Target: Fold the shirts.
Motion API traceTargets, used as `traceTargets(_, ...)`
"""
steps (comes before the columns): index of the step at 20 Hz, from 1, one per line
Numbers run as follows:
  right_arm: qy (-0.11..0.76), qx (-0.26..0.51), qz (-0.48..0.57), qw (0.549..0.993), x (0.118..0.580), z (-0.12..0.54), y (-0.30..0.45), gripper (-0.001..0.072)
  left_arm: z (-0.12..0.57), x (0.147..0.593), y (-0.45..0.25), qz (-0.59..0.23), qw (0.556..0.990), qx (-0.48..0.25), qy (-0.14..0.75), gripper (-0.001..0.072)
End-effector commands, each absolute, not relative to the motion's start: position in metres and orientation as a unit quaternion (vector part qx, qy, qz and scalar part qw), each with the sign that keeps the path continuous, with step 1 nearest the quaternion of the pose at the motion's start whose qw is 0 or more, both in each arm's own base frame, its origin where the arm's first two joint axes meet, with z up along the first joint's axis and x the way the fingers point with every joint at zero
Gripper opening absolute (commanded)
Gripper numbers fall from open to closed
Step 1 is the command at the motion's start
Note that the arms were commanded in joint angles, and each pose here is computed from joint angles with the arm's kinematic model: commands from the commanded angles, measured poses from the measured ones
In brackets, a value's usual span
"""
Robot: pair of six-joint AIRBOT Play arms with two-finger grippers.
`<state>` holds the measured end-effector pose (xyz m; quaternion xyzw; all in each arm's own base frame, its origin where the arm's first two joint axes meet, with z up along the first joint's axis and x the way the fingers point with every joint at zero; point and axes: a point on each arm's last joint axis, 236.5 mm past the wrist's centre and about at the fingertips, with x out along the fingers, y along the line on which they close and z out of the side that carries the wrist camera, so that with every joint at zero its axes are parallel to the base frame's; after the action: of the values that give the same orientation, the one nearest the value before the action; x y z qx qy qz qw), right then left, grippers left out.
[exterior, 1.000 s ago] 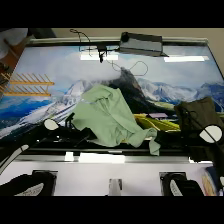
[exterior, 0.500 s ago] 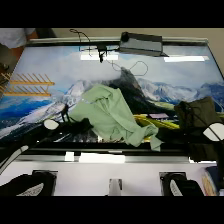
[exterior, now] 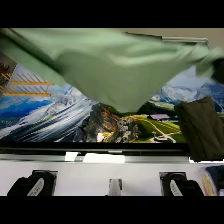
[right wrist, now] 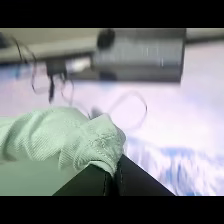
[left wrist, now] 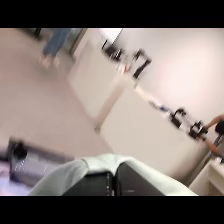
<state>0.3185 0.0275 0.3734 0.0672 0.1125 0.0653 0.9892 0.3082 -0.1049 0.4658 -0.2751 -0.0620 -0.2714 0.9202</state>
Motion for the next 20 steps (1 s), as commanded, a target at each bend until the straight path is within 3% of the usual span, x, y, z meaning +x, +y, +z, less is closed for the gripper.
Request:
traceTargets(1, -0.053, 0.091, 0.094, 0.990, 0.282, 0.491, 0.038, 0.0025, 0.584, 0.198, -0.101, -0.297, 0.902, -0.231, -0.213, 0.0040)
traceTargets(5, -0.028, 0.073, 0.093, 0.993, 0.266, 0.485, 0.040, 0.0025, 0.618, 0.172, -0.085, -0.281, 0.886, -0.242, -0.280, 0.0040)
traceTargets(9, 0.113, 0.057, 0.098, 0.987, 0.266, 0.418, 0.046, 0.0025, 0.635, 0.196, -0.042, -0.203, 0.883, -0.246, -0.345, 0.0040)
traceTargets(15, 0.327, 0.123, 0.146, 0.926, 0.306, 0.316, 0.073, 0.0025, 0.553, 0.359, -0.044, -0.184, 0.923, -0.272, -0.203, 0.0041)
traceTargets(20, 0.469, 0.155, 0.144, 0.858, 0.374, 0.205, 0.074, 0.0026, 0.383, 0.495, -0.108, -0.244, 0.934, -0.257, 0.038, 0.0040)
